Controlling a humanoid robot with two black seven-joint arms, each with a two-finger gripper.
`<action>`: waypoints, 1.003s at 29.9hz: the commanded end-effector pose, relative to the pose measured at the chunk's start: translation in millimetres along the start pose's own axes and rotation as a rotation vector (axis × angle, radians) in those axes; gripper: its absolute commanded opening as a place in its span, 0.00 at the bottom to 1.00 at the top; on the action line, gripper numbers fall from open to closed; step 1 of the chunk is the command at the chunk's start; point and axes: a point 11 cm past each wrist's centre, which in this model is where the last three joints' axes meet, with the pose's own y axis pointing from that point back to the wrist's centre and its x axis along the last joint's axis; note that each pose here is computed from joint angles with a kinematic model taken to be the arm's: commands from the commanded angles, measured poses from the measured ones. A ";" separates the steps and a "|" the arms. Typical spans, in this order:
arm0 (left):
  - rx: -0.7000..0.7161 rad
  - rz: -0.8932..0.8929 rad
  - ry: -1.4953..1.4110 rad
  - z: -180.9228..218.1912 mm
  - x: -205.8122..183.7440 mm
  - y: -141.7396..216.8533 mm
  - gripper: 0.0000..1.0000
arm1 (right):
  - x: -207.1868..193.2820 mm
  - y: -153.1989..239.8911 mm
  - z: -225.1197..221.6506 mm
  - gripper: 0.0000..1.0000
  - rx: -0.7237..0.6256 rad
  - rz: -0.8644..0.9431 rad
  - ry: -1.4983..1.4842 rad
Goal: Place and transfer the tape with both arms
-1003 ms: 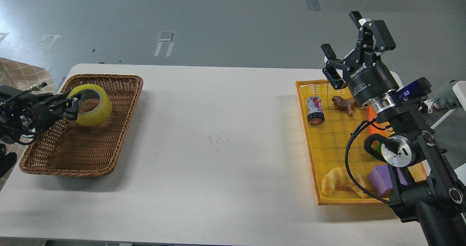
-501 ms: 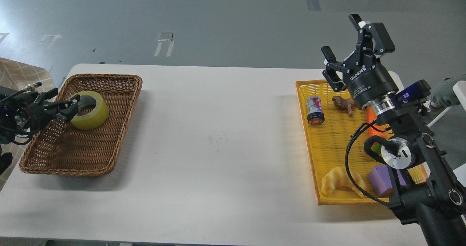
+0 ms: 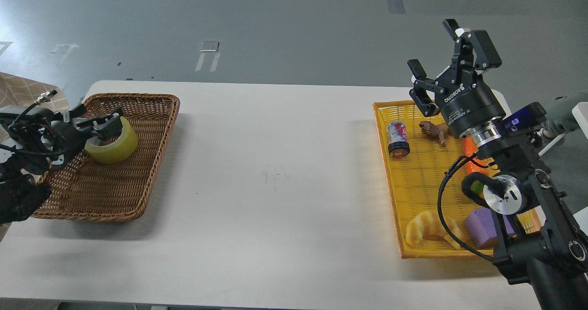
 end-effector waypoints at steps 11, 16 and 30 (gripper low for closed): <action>-0.126 0.134 0.180 86.0 17.9 -49.7 0.98 | 0.2 -4.8 -11.5 0.99 0.027 -0.003 0.015; -0.166 0.212 0.378 128.4 37.8 -70.9 0.98 | 0.4 -7.9 -16.0 0.99 0.037 0.001 0.022; -0.313 0.263 0.889 220.2 90.6 -98.6 0.98 | -2.3 -12.5 -18.1 0.99 0.038 -0.010 0.026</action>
